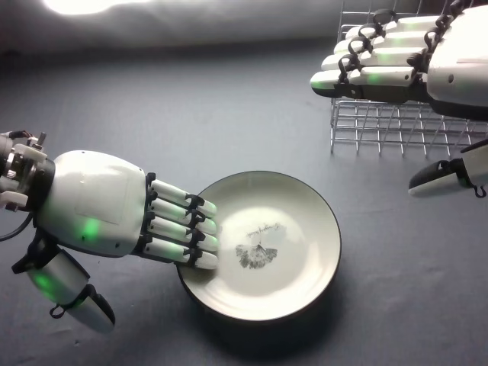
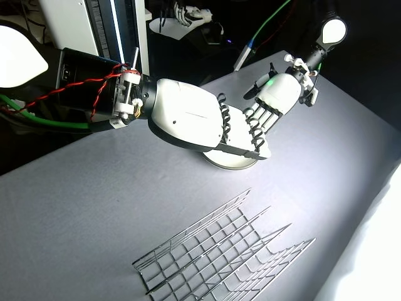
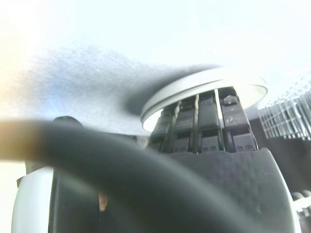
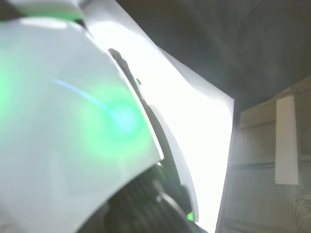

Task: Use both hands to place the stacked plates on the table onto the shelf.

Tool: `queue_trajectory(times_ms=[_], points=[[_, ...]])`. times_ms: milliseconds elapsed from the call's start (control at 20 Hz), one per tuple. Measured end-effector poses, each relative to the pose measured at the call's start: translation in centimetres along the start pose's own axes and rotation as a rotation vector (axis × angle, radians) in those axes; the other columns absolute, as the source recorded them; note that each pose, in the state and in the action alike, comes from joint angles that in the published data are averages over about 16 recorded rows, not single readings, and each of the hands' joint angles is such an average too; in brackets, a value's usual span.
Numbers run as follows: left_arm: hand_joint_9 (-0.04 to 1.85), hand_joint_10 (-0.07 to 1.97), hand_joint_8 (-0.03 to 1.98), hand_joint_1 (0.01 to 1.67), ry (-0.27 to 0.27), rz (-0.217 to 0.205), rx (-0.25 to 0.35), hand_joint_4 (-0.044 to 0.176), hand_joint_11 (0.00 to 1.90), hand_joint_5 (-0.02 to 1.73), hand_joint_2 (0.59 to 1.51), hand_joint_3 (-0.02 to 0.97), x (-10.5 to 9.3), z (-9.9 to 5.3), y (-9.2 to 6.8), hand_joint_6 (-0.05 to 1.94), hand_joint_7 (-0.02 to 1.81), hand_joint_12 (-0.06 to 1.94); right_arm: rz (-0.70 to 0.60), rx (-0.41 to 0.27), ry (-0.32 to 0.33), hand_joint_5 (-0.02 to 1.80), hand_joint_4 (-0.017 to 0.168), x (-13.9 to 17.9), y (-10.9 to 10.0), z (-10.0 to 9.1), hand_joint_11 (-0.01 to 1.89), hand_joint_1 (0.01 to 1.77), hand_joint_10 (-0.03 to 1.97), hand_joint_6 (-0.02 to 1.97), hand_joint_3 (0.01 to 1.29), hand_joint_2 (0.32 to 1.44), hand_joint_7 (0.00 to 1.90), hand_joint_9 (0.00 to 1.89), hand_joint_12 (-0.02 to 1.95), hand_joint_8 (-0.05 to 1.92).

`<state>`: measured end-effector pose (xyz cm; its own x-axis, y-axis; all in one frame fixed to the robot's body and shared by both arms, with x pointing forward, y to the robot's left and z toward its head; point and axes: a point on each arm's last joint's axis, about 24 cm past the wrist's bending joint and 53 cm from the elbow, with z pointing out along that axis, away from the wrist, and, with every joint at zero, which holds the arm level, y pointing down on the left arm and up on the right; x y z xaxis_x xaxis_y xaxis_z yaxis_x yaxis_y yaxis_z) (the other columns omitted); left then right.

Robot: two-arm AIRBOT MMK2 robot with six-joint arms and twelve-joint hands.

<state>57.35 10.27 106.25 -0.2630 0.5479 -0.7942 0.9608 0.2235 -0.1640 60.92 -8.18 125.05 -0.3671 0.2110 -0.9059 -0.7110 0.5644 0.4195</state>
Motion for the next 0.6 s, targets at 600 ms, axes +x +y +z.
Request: queue_trajectory(times_ms=[600], points=[[0.01,0.00,-0.01,0.01,-0.024,-0.001,0.052,-0.008,0.01,0.00,1.170,0.016,-1.3,3.2,-1.6,-0.03,-0.01,0.01,-0.012,-0.049,0.018,0.02,0.003,0.9,1.0,-0.2,0.02,0.79,0.01,0.03,0.02,1.05,0.01,0.01,-0.01,0.01]])
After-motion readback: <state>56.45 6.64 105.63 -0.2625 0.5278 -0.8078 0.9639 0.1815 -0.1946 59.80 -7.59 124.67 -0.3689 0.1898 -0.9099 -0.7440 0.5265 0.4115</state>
